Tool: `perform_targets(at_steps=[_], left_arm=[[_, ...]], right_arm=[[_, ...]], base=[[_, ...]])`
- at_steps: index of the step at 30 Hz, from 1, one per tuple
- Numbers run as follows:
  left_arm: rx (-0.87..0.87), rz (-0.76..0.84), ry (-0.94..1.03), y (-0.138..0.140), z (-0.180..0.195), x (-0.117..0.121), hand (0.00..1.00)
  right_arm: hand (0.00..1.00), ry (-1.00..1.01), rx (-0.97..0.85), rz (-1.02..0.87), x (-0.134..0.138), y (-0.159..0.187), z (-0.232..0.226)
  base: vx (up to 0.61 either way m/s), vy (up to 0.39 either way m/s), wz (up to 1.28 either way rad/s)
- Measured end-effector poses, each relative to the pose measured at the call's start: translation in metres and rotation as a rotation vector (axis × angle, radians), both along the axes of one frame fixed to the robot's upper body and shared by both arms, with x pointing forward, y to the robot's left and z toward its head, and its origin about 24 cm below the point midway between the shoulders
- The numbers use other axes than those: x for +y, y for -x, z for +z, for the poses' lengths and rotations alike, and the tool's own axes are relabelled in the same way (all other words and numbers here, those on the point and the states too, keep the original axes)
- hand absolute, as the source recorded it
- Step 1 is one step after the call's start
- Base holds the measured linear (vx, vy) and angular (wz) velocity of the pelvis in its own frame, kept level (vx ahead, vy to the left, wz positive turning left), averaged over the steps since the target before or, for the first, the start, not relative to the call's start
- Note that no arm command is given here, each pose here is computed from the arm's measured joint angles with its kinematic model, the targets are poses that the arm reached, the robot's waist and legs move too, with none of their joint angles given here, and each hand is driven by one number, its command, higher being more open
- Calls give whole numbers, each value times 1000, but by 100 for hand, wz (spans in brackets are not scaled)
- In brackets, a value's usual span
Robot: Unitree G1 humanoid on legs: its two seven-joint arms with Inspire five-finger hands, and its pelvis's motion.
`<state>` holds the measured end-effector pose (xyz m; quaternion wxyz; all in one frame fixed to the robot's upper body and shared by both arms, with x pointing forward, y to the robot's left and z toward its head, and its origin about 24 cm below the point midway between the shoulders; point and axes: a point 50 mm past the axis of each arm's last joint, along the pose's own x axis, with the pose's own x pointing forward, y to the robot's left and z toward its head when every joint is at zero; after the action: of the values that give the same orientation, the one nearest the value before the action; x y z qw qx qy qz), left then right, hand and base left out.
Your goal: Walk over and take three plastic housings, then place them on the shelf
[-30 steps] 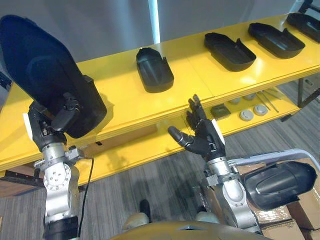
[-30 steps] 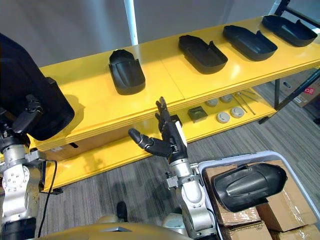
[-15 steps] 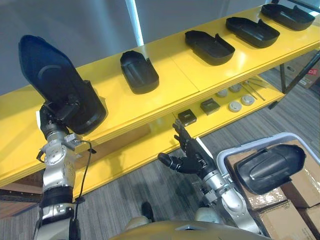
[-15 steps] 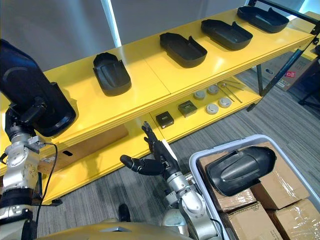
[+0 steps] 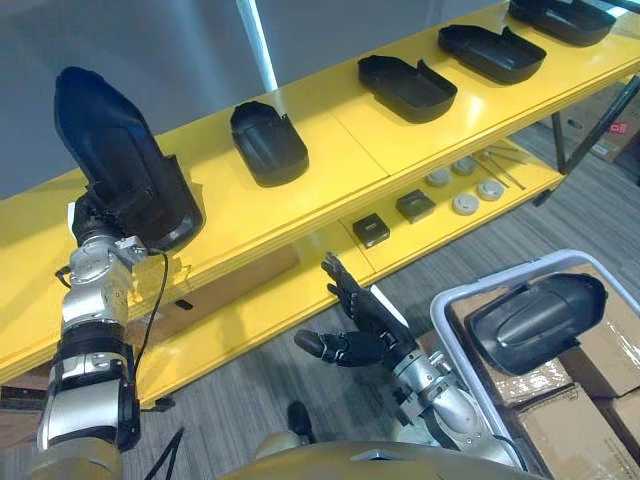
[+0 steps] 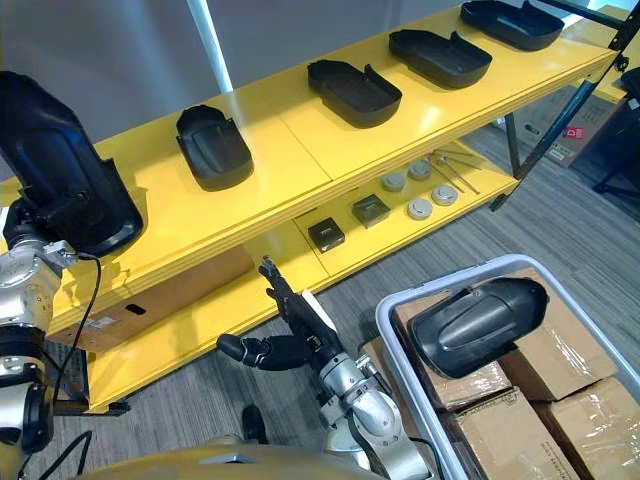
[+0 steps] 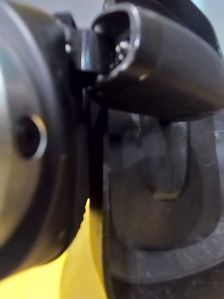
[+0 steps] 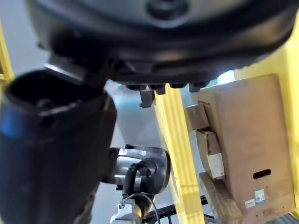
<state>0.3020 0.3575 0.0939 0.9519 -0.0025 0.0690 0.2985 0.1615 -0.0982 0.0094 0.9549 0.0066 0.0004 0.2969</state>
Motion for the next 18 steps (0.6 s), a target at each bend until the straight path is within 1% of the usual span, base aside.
perform_targets(at_steps=[3, 9, 13, 18], left_arm=[[76, -7, -89, 3, 4, 9, 0], [126, -32, -122, 0, 5, 13, 0], [143, -34, -101, -1, 6, 17, 0], [170, -1, -56, 3, 4, 25, 0]], right_arm=[[100, -2, 8, -1, 2, 1, -1], [100, -1, 41, 28, 10, 6, -4], [100, -7, 46, 42, 15, 8, -4], [100, -7, 39, 39, 16, 6, -3]], base=[[0, 0, 0], [-14, -2, 4], [0, 0, 0], [0, 0, 0]])
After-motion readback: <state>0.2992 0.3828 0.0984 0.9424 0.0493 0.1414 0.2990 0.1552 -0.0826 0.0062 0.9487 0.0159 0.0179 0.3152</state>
